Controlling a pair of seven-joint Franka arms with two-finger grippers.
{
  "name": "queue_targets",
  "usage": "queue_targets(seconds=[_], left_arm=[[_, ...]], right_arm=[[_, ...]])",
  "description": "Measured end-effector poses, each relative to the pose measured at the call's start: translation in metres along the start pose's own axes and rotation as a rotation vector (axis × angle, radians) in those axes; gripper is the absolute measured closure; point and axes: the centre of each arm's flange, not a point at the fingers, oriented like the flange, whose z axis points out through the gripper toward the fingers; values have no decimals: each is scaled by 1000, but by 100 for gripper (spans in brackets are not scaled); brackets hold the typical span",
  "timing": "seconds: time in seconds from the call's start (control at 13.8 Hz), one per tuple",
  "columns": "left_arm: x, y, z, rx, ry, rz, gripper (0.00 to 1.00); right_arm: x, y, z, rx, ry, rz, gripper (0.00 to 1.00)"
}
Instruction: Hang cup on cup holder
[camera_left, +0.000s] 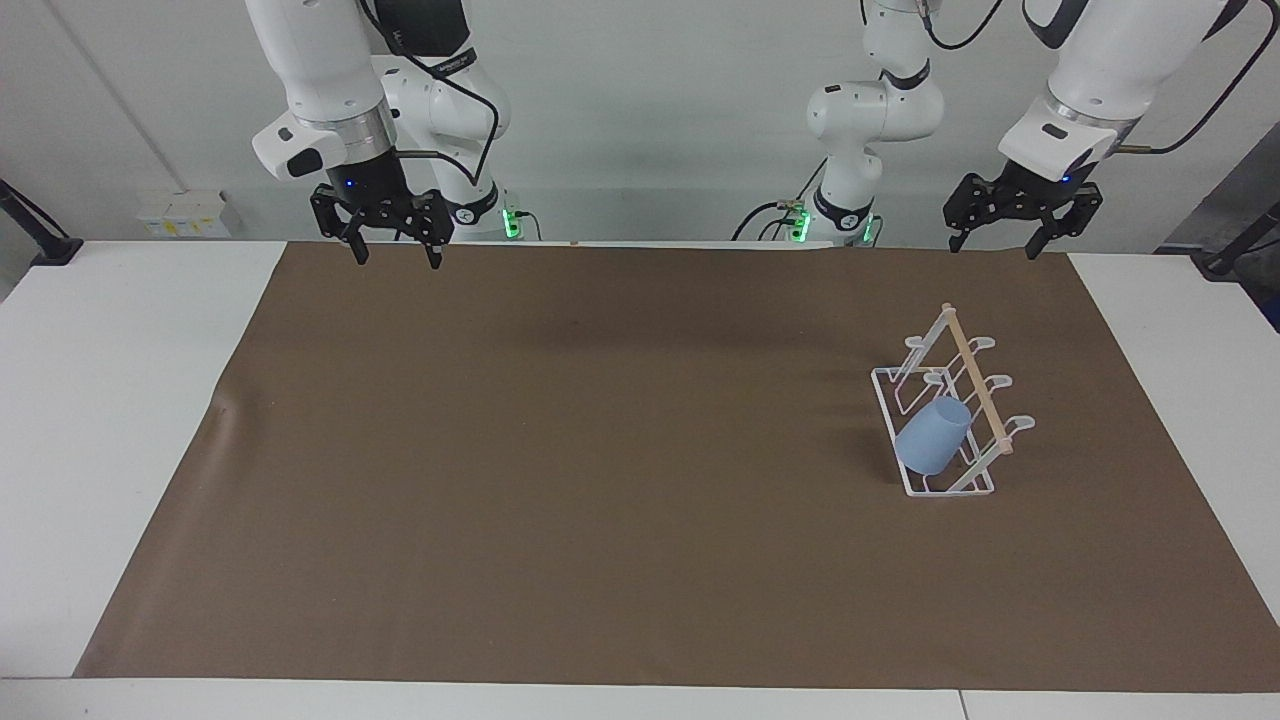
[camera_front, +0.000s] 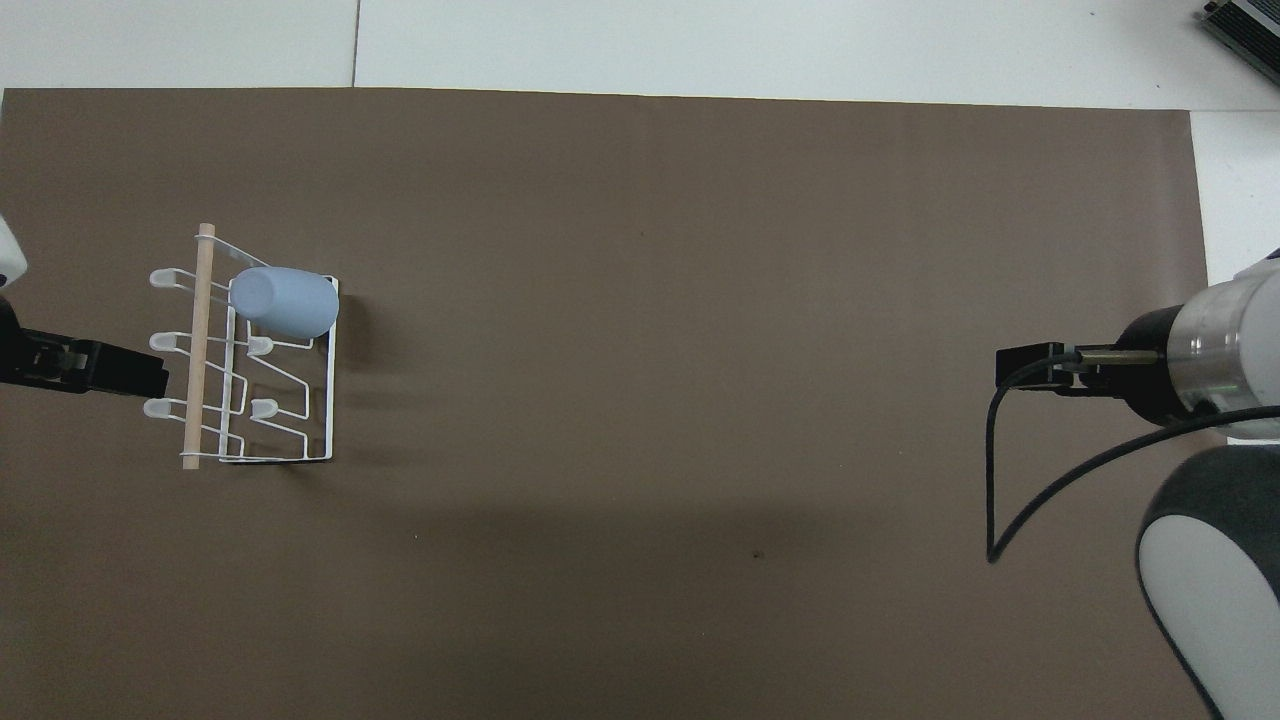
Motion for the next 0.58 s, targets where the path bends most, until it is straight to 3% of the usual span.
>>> queue_targets(seconds=[0.58], left_arm=[[-2, 0, 3, 0, -6, 0, 0]], right_arm=[[0, 0, 0, 0, 1, 0, 0]])
